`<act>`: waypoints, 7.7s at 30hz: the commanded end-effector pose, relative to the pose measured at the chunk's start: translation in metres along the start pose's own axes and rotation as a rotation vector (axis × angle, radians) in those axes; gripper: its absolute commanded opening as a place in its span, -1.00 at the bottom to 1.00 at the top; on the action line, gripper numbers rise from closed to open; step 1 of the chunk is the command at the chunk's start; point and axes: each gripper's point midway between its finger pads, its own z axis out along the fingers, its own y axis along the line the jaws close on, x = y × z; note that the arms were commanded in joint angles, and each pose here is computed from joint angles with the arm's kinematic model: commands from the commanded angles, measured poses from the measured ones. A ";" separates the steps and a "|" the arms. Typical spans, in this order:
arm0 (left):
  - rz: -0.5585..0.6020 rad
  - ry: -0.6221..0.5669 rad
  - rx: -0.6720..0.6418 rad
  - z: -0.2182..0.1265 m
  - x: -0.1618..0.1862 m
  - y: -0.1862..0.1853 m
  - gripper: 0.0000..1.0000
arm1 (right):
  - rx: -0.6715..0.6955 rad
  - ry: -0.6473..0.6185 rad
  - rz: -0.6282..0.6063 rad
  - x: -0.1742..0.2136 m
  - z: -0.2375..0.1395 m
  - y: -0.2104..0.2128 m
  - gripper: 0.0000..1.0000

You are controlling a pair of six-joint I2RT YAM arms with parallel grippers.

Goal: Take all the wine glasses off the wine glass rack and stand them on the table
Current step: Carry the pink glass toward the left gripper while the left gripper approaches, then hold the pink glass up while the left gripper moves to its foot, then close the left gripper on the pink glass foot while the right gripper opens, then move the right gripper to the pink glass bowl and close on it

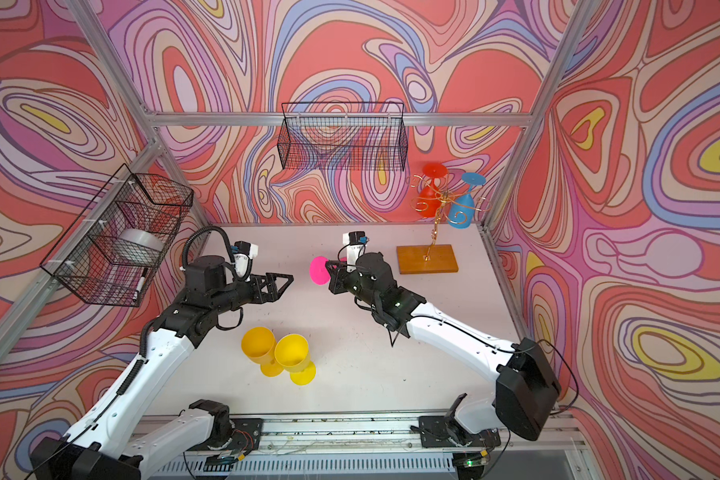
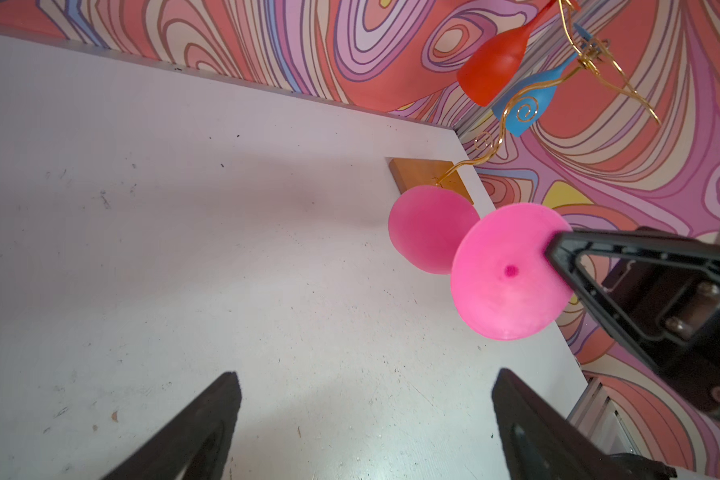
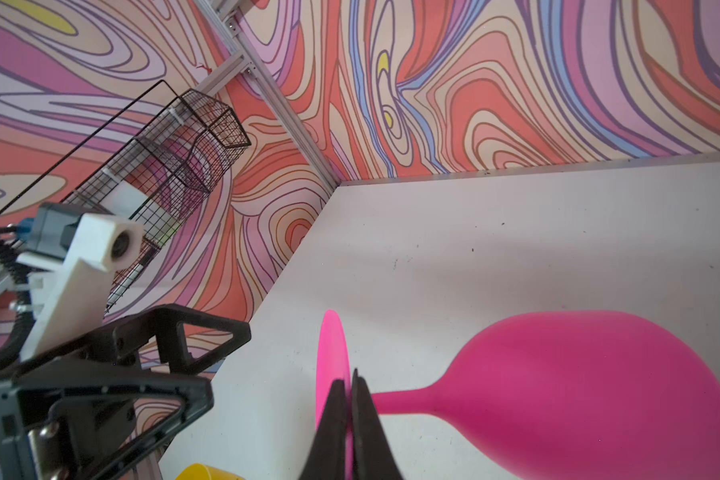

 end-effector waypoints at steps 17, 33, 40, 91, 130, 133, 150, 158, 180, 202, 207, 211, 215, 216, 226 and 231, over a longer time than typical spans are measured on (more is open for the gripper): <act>-0.384 -0.256 -0.240 -0.054 -0.043 0.042 0.88 | -0.209 -0.246 -0.542 -0.012 0.028 0.075 -1.00; -0.716 -0.235 -0.414 -0.063 -0.029 0.068 0.75 | -0.151 -0.366 -0.901 0.005 0.051 0.089 -1.00; -0.855 -0.160 -0.474 -0.062 -0.017 0.070 0.65 | -0.076 -0.443 -1.062 0.010 0.052 0.094 -1.00; -1.092 0.079 -0.367 -0.004 -0.033 0.045 0.04 | -0.076 -0.316 -1.277 0.056 0.078 0.079 -1.00; -1.040 0.161 -0.407 0.031 -0.009 0.047 -0.85 | -0.033 -0.346 -1.289 0.050 0.086 0.077 -1.00; -1.031 0.165 -0.409 0.033 -0.008 0.049 -1.00 | -0.032 -0.346 -1.286 0.049 0.086 0.077 -1.00; -0.905 0.063 -0.322 0.036 -0.020 0.064 -1.00 | 0.007 -0.276 -1.179 0.041 0.061 0.066 0.10; -0.923 -0.020 -0.157 0.039 -0.042 0.086 -1.00 | 0.013 -0.171 -1.042 0.041 0.041 0.057 0.16; -0.766 -0.044 0.159 0.052 -0.070 0.090 -1.00 | 0.023 0.070 -0.593 -0.003 0.029 0.075 0.10; -0.493 -0.046 0.174 0.058 -0.066 0.062 -1.00 | 0.120 0.173 -0.261 -0.061 0.006 0.068 -0.07; -0.430 -0.031 0.154 0.059 -0.062 0.052 -1.00 | 0.100 0.204 -0.226 -0.060 0.008 0.070 -0.07; -0.405 -0.024 0.145 0.060 -0.060 0.048 -1.00 | 0.091 0.228 -0.203 -0.057 0.011 0.069 -0.10; -0.402 -0.027 0.149 0.059 -0.061 0.046 -1.00 | 0.096 0.228 -0.189 -0.056 0.019 0.065 -0.13; -0.403 -0.028 0.149 0.059 -0.061 0.046 -1.00 | 0.096 0.228 -0.183 -0.055 0.021 0.064 -0.14; -0.403 -0.033 0.157 0.058 -0.062 0.043 -1.00 | 0.053 0.199 -0.115 -0.067 0.033 0.065 -0.27; -0.399 -0.038 0.152 0.056 -0.063 0.043 -1.00 | 0.028 0.217 -0.083 -0.055 0.052 0.066 -0.35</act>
